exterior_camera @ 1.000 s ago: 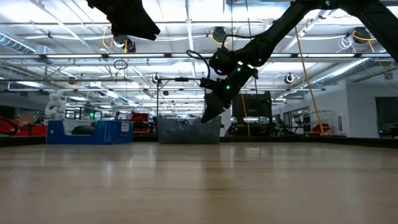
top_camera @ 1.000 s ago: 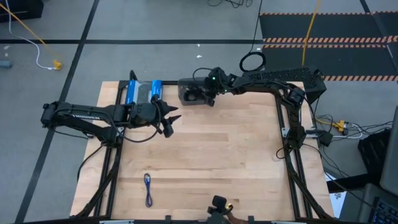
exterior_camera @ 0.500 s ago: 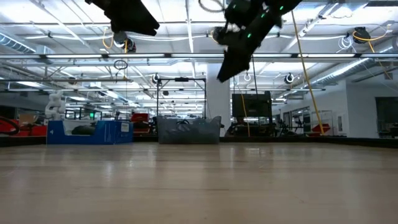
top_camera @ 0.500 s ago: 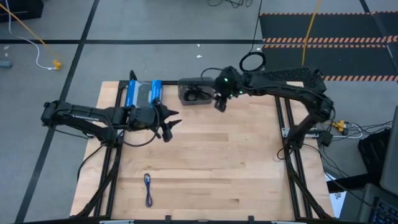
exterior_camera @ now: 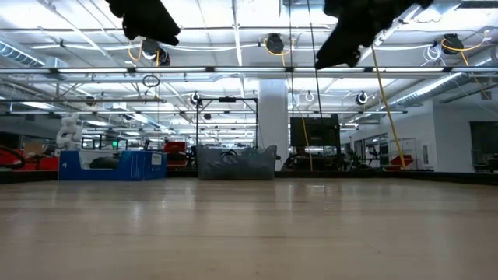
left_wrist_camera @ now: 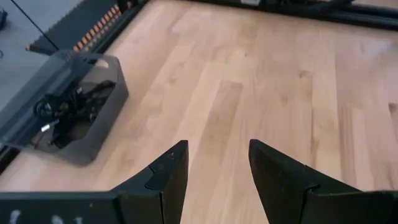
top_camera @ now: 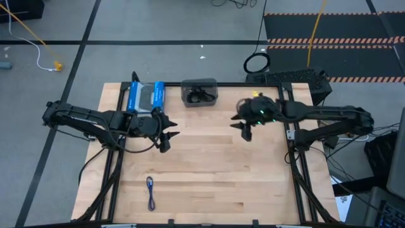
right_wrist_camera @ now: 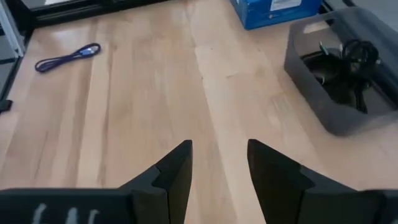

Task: Pick and place USB-C Cables
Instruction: Put the blue charger cable into the black bin

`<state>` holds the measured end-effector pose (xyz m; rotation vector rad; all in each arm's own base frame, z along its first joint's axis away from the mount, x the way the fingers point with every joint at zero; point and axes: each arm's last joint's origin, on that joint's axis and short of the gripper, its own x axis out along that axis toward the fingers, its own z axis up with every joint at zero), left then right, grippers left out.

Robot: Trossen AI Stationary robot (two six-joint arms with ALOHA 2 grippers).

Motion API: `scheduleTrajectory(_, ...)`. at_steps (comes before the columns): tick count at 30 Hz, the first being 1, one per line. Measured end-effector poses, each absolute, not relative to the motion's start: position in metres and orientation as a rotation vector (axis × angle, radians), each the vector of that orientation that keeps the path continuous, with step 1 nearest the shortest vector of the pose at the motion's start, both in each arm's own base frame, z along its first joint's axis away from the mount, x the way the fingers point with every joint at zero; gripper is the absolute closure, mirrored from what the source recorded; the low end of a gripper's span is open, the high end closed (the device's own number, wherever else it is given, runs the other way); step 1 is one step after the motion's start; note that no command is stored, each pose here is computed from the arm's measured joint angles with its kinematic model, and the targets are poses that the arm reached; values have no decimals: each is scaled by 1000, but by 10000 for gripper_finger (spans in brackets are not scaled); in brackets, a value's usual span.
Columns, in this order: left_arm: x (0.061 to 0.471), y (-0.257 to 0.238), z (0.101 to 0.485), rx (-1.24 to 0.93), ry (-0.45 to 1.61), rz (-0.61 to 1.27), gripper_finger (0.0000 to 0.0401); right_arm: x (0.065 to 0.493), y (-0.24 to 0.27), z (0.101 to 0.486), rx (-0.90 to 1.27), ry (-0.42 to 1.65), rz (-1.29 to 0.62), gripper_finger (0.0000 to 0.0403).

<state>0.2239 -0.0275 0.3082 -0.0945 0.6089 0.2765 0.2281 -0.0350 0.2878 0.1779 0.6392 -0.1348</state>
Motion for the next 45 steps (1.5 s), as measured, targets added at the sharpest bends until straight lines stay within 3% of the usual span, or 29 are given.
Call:
scheduleTrajectory(9,211,-35,339,-118,682,267,229,195,-4,276,208,603,-131,257)
scheduleTrajectory(23,174,-40,392,-210,819,223,229,194,19,269,197,635,-32,257)
scheduleTrajectory(45,154,-76,394,-391,1102,14,229,196,21,273,101,589,8,257)
